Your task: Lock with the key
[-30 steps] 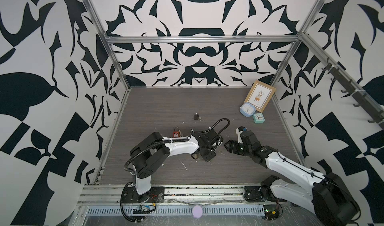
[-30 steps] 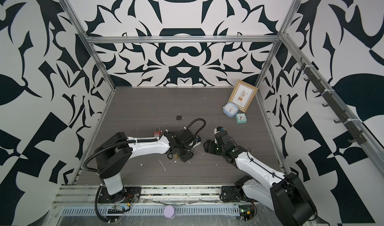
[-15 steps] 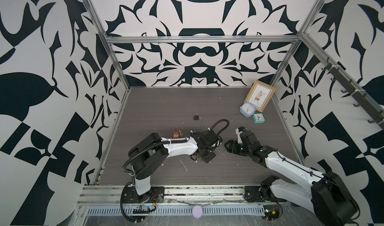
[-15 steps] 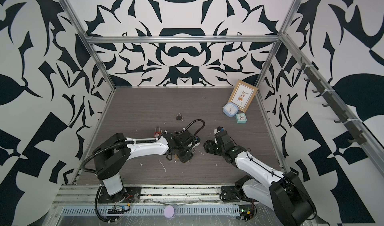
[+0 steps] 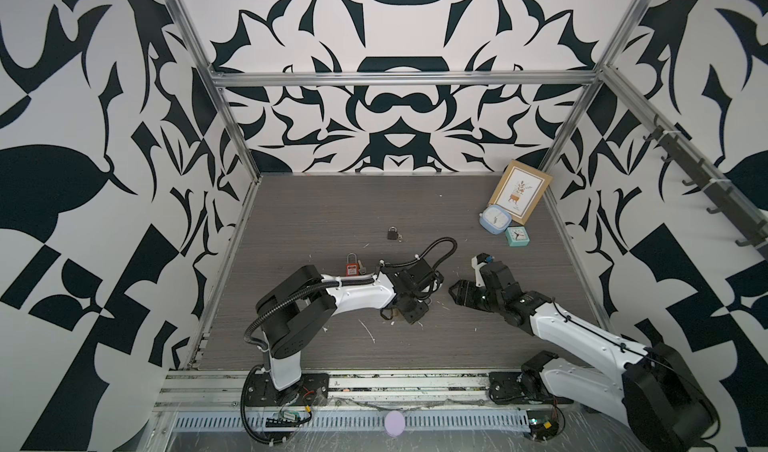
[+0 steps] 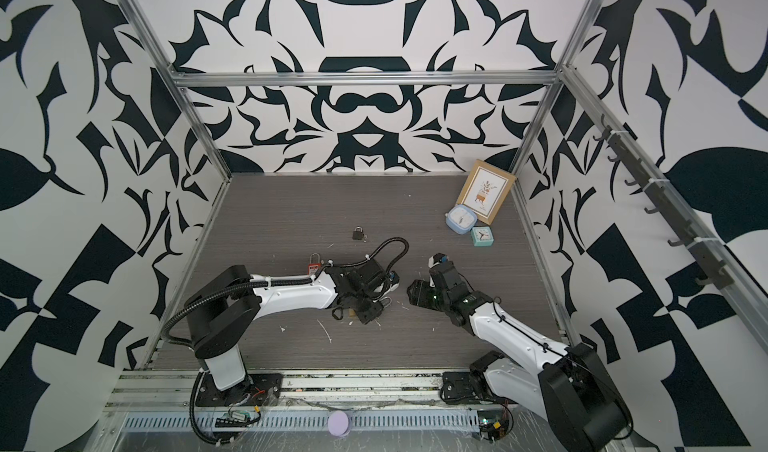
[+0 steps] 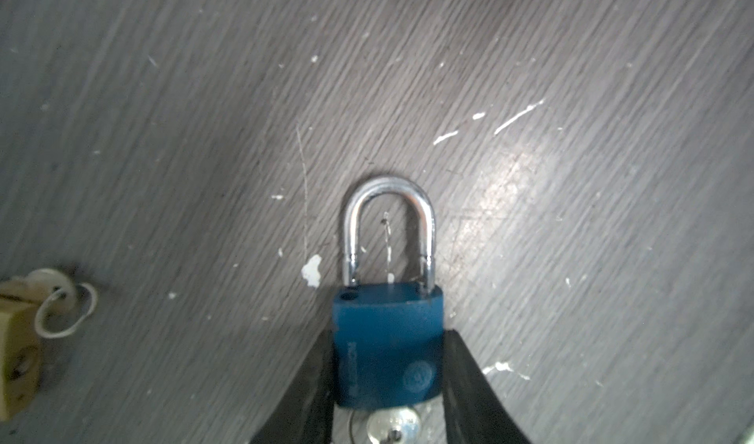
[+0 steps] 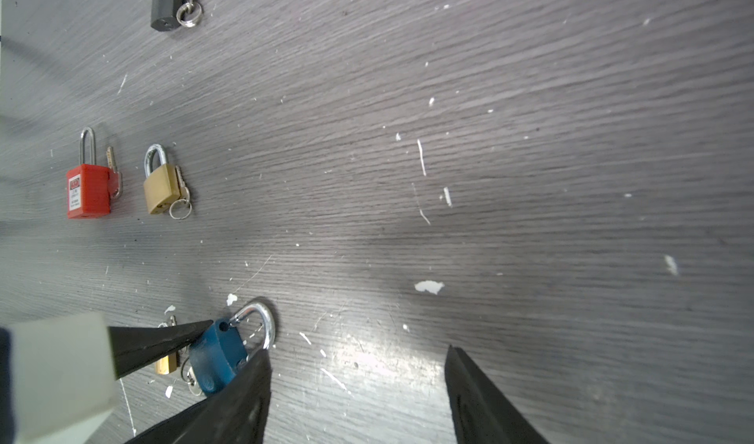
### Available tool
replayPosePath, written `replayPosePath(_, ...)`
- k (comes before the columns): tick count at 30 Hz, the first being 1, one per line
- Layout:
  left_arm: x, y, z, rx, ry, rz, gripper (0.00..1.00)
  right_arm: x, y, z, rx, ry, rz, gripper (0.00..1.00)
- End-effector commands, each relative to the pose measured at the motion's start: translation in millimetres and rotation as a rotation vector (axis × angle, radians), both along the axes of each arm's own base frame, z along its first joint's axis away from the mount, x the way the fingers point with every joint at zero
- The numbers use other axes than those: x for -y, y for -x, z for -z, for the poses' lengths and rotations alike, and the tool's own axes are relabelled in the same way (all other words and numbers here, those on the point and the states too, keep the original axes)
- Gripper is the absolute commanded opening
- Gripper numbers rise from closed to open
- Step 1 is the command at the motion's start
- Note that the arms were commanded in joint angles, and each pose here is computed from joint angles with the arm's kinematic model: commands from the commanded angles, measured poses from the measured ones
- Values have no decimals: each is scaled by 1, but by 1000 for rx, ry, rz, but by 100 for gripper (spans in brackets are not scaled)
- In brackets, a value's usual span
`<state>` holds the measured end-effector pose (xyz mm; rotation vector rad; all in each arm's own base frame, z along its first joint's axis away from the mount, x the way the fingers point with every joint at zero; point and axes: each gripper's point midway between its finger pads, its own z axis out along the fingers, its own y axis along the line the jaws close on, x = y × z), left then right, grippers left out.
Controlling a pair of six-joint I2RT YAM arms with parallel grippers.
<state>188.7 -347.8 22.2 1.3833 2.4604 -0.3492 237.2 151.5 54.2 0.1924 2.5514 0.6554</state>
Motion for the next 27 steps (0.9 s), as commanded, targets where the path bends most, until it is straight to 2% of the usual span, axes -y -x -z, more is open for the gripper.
replayPosePath(1, -19, 13, 12, -38, -62, 21, 14, -2, -8, -15, 34, -23, 16, 69)
replayPosePath(5, -10, 3, -6, 57, 9, 70, 4, -4, -9, -26, 44, -69, 17, 70)
replayPosePath(8, 3, -4, -29, 162, 115, 140, 1, -5, -10, -36, 39, -116, 17, 70)
replayPosePath(14, 24, 2, -73, 358, 309, 377, 0, -14, -10, -69, 39, -298, -40, 70)
replayPosePath(20, 28, 16, -88, 416, 364, 561, 0, -26, 1, -100, 33, -432, -128, 70)
replayPosePath(27, 24, 12, -104, 488, 375, 611, 0, -35, 22, -111, -28, -508, -193, 66)
